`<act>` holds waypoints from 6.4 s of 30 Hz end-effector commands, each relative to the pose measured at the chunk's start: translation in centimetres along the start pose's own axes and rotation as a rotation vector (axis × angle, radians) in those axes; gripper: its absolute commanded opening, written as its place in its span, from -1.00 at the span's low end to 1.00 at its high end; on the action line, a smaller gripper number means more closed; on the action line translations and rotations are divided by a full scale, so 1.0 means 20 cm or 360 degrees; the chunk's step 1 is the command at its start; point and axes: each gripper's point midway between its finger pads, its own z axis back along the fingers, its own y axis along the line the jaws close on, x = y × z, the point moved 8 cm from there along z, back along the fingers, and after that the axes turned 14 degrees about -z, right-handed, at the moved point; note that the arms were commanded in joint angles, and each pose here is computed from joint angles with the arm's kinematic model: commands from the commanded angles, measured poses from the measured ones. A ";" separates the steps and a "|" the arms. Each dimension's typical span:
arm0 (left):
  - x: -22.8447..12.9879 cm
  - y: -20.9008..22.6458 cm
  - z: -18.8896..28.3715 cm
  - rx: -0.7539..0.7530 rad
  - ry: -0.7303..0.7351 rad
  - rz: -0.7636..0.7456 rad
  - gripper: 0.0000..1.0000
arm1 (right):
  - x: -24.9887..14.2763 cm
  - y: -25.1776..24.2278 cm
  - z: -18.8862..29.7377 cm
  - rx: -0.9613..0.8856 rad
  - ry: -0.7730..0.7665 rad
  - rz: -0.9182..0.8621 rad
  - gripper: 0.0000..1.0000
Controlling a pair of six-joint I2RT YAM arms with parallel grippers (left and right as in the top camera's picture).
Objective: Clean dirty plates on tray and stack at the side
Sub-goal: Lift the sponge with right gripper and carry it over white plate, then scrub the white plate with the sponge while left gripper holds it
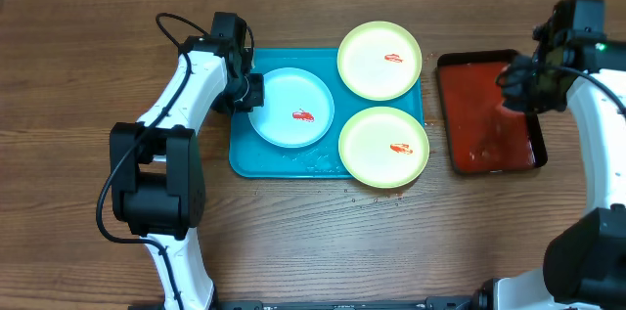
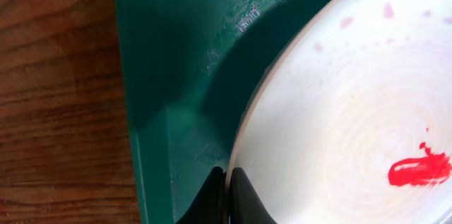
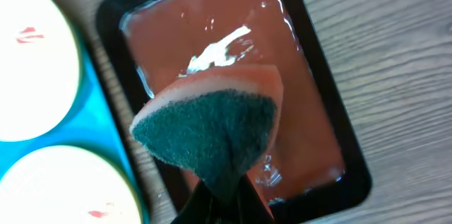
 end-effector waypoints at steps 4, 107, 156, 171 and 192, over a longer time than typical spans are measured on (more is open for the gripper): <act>0.02 -0.02 -0.01 -0.0018 -0.0004 0.0058 -0.92 | -0.06 -0.05 -0.07 -0.0062 0.0032 -0.0040 -0.93; -0.16 -0.03 -0.29 -0.0088 0.0179 0.0277 -0.92 | -1.20 1.66 -0.84 0.0733 0.0906 0.0846 -0.93; -0.17 -0.03 -0.29 -0.0088 0.0192 0.0279 -0.92 | -0.99 1.37 -0.76 0.0194 0.0808 0.0883 -0.93; -0.17 -0.03 -0.29 -0.0088 0.0190 0.0279 -0.91 | -0.90 1.54 -0.81 0.0157 0.0162 0.0979 -0.93; -0.17 -0.03 -0.29 -0.0087 0.0190 0.0281 -0.92 | -0.99 1.36 -0.73 0.0057 0.0683 0.0906 -0.92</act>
